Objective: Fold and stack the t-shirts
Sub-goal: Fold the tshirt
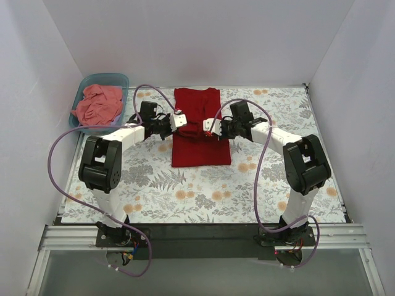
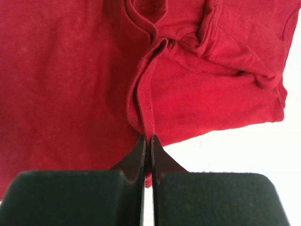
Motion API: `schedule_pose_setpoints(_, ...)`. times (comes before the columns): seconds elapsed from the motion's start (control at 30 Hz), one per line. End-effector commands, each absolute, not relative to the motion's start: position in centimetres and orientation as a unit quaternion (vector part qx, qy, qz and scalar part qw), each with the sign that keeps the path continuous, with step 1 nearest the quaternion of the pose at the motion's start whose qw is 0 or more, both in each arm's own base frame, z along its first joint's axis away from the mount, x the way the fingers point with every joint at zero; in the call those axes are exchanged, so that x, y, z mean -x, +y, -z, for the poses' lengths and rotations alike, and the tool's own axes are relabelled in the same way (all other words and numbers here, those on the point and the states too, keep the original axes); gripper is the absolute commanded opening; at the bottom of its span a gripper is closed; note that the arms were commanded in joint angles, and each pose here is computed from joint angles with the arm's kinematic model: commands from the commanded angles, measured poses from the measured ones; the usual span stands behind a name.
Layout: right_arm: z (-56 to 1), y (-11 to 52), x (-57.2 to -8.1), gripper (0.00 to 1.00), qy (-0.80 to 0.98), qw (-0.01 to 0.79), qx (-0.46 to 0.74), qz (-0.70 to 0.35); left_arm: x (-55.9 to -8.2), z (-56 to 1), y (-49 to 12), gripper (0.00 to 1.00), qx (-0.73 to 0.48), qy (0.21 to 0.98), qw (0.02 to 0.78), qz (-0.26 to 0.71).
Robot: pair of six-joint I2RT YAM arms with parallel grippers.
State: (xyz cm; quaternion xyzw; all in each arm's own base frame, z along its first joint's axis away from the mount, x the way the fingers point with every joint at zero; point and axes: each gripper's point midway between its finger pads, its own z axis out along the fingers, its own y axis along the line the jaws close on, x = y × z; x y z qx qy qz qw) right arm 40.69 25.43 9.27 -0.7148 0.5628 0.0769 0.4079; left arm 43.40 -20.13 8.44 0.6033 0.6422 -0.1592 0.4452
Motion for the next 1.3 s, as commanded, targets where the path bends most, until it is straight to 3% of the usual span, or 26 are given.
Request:
schedule_pose_setpoints(0.0,-11.4,26.3,-43.3,0.01,0.533,0.444,0.717,-0.062,-45.4,-10.2,-20.3,0.00,-0.613,0.614,0.477,0.140)
schedule_pose_setpoints(0.7,-9.2,26.8,-46.4,0.03,0.548,0.445,0.706,-0.047,-48.3,-8.4,-19.6,0.00,-0.604,0.625,0.480,0.120)
schedule_pose_setpoints(0.8,-10.1,26.7,-47.2,0.34,0.558,0.456,0.692,-0.038,-49.2,-8.9,-19.3,0.13,-0.587,0.638,0.485,0.111)
schedule_pose_setpoints(0.9,-12.2,26.7,-48.0,0.50,0.560,0.474,0.679,-0.026,-50.1,-10.4,-19.0,0.34,-0.567,0.644,0.503,0.103)
schedule_pose_setpoints(1.0,-15.0,26.4,-48.4,0.54,0.556,0.497,0.666,-0.017,-50.4,-12.3,-18.4,0.49,-0.544,0.654,0.516,0.099)
schedule_pose_setpoints(1.1,-17.2,25.6,-47.4,0.53,0.555,0.509,0.658,-0.013,-48.8,-13.5,-17.6,0.50,-0.520,0.672,0.514,0.116)
schedule_pose_setpoints(1.27,-16.5,24.7,-41.8,0.48,0.560,0.480,0.673,-0.066,-40.2,-14.6,-18.5,0.47,-0.549,0.645,0.498,0.188)
